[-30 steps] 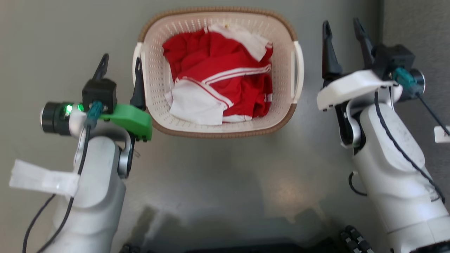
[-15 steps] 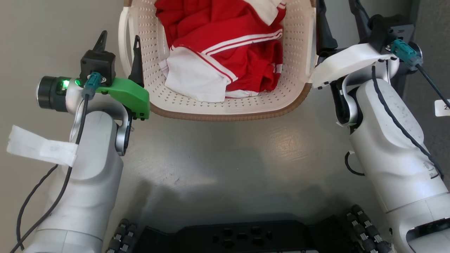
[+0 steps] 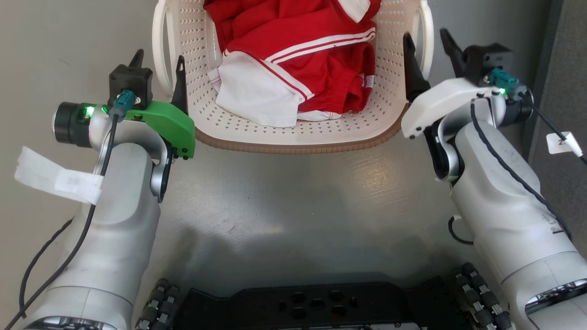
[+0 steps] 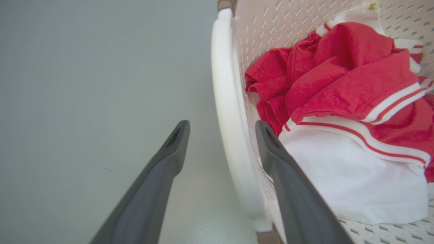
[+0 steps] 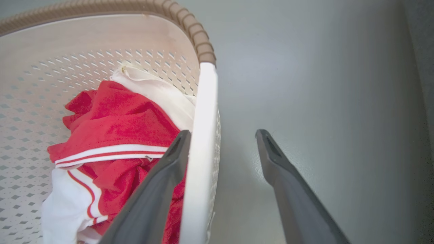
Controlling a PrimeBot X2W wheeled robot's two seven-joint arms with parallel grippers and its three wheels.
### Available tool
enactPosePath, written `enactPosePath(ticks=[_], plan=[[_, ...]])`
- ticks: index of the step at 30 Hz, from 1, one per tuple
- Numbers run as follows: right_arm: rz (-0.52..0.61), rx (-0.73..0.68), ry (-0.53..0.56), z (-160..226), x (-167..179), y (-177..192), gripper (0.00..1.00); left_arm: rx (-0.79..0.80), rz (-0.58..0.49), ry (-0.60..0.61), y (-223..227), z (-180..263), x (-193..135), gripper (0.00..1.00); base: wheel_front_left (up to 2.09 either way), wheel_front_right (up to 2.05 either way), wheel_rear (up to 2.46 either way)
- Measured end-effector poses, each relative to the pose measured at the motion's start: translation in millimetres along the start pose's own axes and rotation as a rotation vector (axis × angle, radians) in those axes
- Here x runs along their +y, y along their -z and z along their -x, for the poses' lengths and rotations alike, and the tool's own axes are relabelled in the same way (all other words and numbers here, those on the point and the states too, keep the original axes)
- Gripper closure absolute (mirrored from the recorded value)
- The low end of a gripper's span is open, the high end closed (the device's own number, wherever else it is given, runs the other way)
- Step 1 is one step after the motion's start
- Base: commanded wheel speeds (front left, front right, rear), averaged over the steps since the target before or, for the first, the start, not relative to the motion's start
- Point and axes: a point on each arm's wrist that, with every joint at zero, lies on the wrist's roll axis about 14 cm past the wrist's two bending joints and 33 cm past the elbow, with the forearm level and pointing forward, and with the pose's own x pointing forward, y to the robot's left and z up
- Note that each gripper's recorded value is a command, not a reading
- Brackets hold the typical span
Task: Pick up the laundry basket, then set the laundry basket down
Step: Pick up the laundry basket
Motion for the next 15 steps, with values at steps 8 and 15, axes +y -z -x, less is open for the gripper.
enactPosePath(ticks=[8,15], plan=[[-0.007,0.082,0.008,-0.9,-1.0,23.2,0.0,0.056,0.006,0.018,14.6,-1.6,-1.1,0.0,0.0,0.0,0.0],[-0.012,0.102,0.001,-9.6,1.0,21.3,0.0,0.085,0.016,0.026,19.4,-5.0,-1.7,0.0,0.0,0.0,0.0]])
